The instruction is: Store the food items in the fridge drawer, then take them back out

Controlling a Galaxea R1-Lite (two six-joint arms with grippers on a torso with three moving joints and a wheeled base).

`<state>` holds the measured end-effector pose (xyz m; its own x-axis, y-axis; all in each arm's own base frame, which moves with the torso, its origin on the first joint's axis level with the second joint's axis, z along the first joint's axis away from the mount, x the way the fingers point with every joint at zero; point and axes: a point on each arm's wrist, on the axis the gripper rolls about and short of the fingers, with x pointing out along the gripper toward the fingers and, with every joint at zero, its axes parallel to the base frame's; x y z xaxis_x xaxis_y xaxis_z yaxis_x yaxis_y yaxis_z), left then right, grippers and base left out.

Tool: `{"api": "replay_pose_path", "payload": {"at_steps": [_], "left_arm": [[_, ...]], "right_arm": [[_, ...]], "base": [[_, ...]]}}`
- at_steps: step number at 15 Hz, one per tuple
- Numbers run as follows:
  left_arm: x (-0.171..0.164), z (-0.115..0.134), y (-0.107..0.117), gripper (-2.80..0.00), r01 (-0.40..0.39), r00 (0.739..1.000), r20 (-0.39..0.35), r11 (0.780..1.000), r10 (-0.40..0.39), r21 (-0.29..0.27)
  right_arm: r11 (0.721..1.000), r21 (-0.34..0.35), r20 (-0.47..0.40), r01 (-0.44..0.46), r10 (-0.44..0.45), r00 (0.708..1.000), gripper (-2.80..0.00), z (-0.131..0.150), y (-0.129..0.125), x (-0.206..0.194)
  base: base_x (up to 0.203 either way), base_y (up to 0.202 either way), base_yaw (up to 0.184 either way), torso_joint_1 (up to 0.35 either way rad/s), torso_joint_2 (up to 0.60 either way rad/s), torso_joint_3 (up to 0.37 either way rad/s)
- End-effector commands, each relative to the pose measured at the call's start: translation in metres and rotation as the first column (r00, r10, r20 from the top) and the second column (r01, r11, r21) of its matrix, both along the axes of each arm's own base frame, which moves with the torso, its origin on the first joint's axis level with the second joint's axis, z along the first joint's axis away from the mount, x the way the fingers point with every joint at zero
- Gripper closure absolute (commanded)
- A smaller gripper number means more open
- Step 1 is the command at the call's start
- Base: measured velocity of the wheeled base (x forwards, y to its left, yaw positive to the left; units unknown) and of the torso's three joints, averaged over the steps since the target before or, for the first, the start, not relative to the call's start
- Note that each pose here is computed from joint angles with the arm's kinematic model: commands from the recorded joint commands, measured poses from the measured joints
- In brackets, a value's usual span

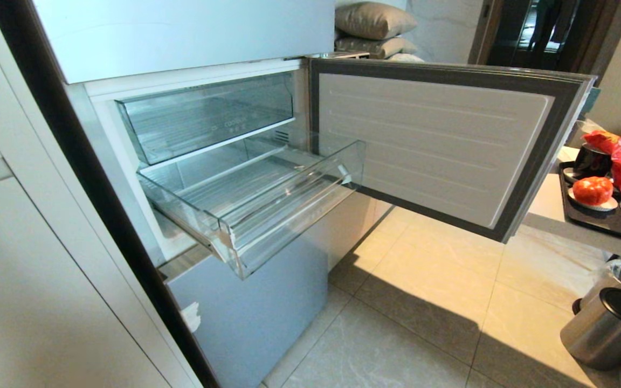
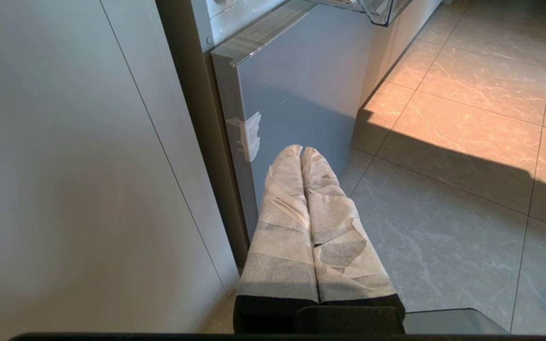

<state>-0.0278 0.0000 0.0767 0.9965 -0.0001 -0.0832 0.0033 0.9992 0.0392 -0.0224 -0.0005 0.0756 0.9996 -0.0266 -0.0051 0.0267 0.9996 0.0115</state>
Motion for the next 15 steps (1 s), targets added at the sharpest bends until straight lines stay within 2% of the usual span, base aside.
{"api": "replay_pose_path", "payload": {"at_steps": [1,6,15], "left_arm": [[0.0000,-0.0003,0.0000,0.00,0.000,1.000,-0.001,1.000,0.000,0.001],[-0.0001,0.0000,0.0000,0.00,0.000,1.000,0.000,1.000,0.000,0.001],[0.0000,-0.0003,0.0000,0.00,-0.001,1.000,-0.001,1.000,0.001,0.001]], "right_arm": [[1.000,0.001,0.004,-0.001,0.001,1.000,0.00,-0.0003,0.0000,-0.0004],[1.000,-0.002,0.002,-0.002,0.002,1.000,0.00,-0.0007,0.0000,-0.0003],[1.000,0.016,0.002,0.001,-0.001,1.000,0.00,-0.0007,0.0000,-0.0003]], "base": [[0.000,0.000,0.000,0.000,0.00,0.000],[0.001,-0.001,0.015,0.000,0.00,0.000],[0.000,-0.008,0.176,0.003,0.00,0.002]]}}
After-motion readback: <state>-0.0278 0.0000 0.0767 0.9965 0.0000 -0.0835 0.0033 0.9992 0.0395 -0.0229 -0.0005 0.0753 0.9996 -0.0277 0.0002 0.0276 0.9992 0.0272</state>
